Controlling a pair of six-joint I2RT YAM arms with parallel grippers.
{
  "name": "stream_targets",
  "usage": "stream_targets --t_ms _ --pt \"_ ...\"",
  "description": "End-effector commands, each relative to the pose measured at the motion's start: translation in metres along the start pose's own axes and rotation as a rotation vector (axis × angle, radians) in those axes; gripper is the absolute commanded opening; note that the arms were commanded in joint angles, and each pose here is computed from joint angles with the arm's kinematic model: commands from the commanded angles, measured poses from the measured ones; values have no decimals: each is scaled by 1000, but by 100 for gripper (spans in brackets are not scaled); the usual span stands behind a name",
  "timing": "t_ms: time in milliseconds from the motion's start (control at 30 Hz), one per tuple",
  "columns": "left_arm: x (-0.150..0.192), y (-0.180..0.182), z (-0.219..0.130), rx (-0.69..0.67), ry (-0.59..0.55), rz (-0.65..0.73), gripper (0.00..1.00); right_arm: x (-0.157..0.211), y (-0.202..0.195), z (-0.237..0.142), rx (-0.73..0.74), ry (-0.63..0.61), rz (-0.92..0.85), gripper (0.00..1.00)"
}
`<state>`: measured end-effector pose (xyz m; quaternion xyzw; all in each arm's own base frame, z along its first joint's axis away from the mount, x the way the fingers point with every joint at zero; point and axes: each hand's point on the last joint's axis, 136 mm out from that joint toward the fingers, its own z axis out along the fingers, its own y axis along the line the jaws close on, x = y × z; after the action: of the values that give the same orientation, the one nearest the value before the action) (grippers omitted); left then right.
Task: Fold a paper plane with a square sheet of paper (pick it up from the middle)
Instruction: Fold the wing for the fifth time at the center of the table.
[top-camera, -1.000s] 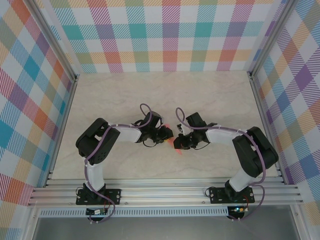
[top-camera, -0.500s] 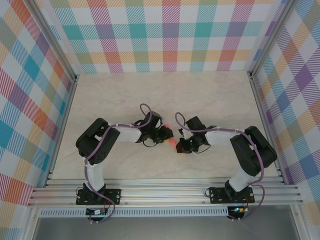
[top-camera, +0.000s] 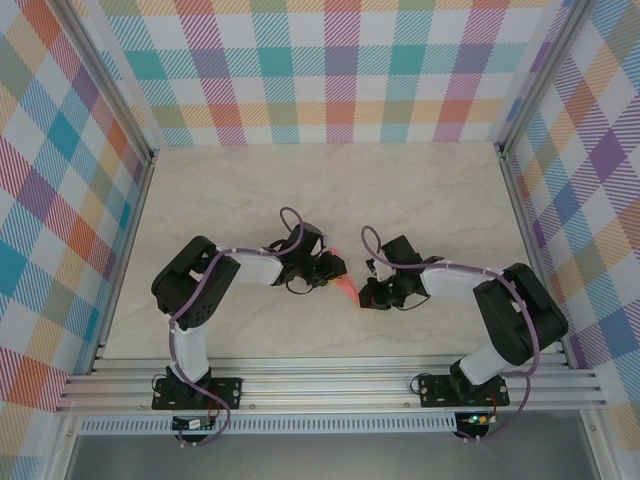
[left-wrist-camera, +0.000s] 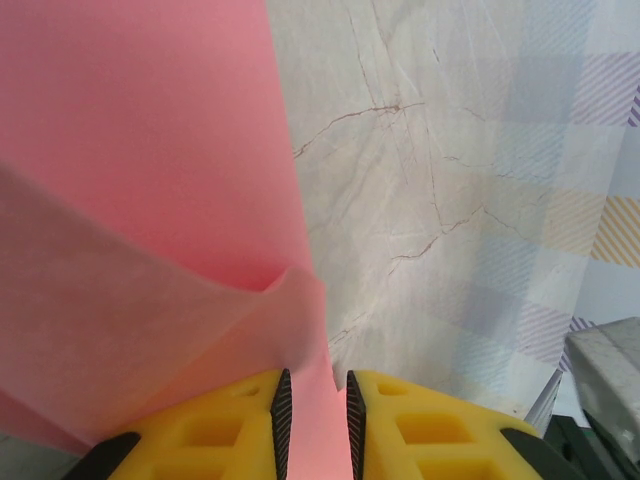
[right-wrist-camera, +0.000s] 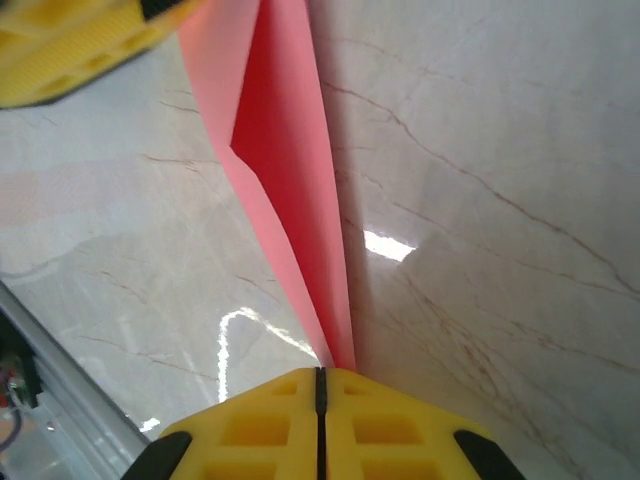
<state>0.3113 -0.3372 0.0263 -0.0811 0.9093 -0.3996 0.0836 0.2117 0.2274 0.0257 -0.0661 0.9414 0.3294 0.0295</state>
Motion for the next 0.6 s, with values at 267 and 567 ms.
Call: stream_targets --t_ms 267,567 --pt "-6 24 3 -78 -19 -34 24 -53 44 1 -150 -55 5 9" --pt "-8 18 1 -64 -26 -29 25 -37 -5 27 22 9 83 5"
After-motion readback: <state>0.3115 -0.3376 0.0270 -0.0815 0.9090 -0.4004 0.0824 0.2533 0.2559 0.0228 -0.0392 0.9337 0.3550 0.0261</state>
